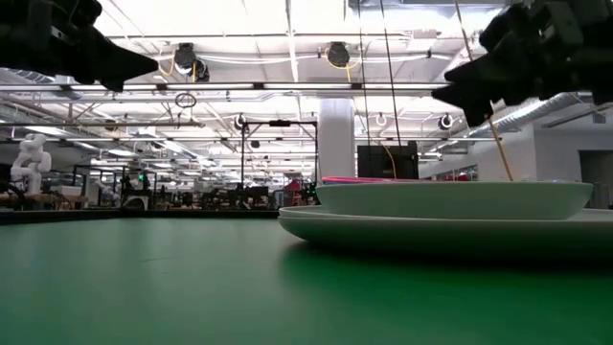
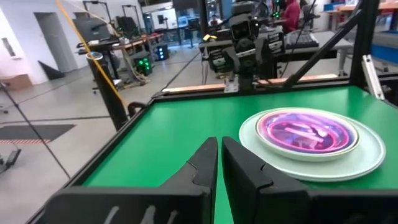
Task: Stack plastic plates
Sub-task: Stack the pink plate on top of the blue plate, then adjust the stacked plates on the table
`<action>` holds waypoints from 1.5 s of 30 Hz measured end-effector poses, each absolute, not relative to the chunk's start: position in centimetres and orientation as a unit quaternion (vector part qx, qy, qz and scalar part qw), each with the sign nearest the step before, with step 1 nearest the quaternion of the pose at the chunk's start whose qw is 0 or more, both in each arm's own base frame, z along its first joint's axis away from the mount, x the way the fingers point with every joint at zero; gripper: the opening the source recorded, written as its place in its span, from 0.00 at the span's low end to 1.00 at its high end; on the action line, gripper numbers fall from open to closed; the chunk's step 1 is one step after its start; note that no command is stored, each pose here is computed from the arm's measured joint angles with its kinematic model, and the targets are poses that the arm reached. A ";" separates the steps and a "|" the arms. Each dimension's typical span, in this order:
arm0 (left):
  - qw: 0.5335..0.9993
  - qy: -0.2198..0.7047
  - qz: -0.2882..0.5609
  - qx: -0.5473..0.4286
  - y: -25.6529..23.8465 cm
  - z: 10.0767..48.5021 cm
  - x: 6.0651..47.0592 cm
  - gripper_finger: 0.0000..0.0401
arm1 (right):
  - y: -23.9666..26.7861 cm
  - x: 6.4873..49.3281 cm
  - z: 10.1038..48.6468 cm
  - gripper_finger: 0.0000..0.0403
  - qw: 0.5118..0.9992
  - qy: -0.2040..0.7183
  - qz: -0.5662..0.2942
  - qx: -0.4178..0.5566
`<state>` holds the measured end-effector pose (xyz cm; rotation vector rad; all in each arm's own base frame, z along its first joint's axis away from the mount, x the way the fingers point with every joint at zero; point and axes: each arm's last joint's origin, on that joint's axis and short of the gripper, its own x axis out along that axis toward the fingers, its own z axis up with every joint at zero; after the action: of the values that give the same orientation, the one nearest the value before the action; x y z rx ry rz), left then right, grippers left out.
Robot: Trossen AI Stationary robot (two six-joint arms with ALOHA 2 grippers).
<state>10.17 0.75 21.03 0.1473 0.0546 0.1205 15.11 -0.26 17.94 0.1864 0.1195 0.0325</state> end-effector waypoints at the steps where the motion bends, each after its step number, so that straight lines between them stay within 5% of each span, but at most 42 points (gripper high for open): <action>1: 0.995 0.028 0.062 0.074 0.8 21.0 10.2 0.08 | -0.2 15.1 17.5 0.44 0.993 0.059 0.016 0.104; 22: 0.994 0.038 0.079 0.070 1.1 20.8 10.1 0.08 | 4.1 23.1 15.4 0.01 0.971 0.217 0.063 0.080; 34: 0.994 0.042 0.079 0.059 1.1 20.7 10.1 0.08 | 6.7 26.4 13.9 0.01 0.935 0.349 0.011 0.070; 45: 0.994 0.041 0.079 0.057 1.1 20.8 10.1 0.08 | 7.7 26.0 14.0 0.00 0.923 0.371 0.022 0.104</action>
<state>10.12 1.14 20.77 0.1151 0.0830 0.1576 26.03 7.70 13.96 0.2133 0.7616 0.0457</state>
